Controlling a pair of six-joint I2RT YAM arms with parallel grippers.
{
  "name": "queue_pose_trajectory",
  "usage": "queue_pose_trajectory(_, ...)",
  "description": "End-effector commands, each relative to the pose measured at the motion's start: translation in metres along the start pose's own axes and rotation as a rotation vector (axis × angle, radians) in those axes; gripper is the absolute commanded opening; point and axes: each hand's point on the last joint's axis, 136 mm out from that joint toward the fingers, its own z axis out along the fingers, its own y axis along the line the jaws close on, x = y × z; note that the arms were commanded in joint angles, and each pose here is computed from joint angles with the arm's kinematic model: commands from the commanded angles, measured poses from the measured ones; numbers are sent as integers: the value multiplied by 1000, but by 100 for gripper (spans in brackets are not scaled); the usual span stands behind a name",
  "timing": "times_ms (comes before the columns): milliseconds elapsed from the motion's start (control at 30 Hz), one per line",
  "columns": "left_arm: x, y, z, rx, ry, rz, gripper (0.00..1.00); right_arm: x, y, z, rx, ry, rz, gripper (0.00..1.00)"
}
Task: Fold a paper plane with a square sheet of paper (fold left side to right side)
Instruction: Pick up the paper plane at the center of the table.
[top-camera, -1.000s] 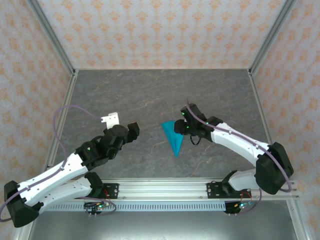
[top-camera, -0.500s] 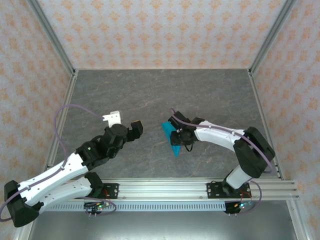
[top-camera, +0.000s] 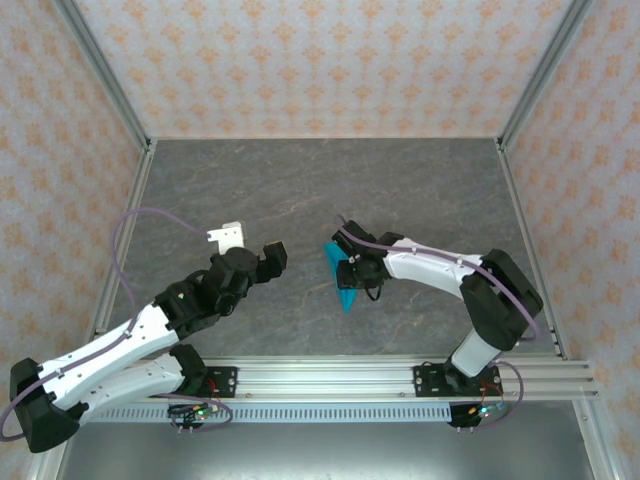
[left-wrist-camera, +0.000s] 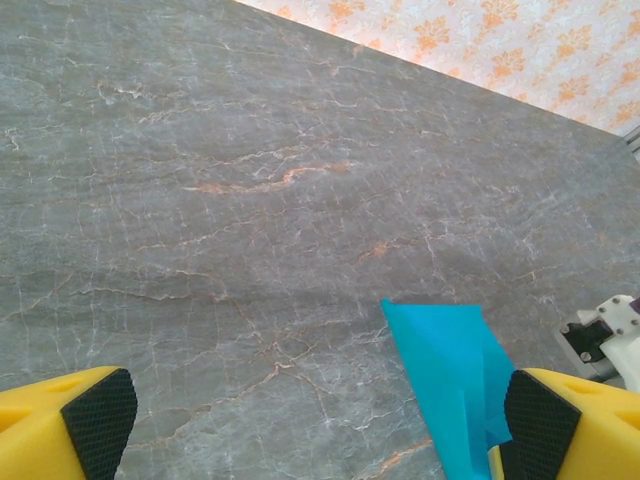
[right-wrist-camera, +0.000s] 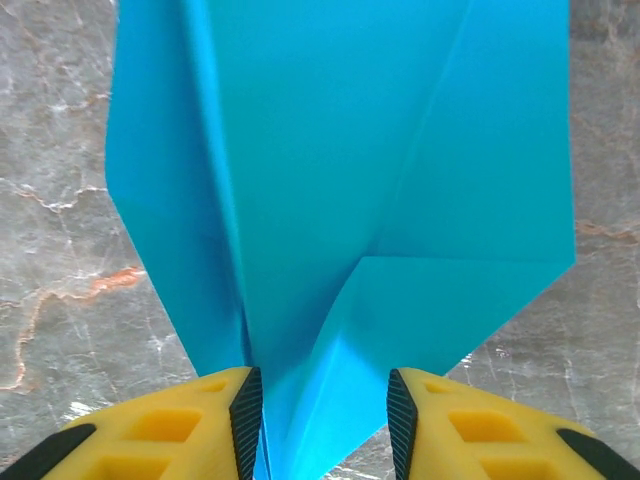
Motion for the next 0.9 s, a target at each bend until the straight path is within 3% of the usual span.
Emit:
queue_pose_trajectory(0, -11, -4, -2, 6, -30, 1, 98, -10, 2, -21, 17, -55, -18, 42)
queue_pose_trajectory(867, -10, -1, -1, -7, -26, 10, 97, -2, 15, 15, -10, 22, 11, 40)
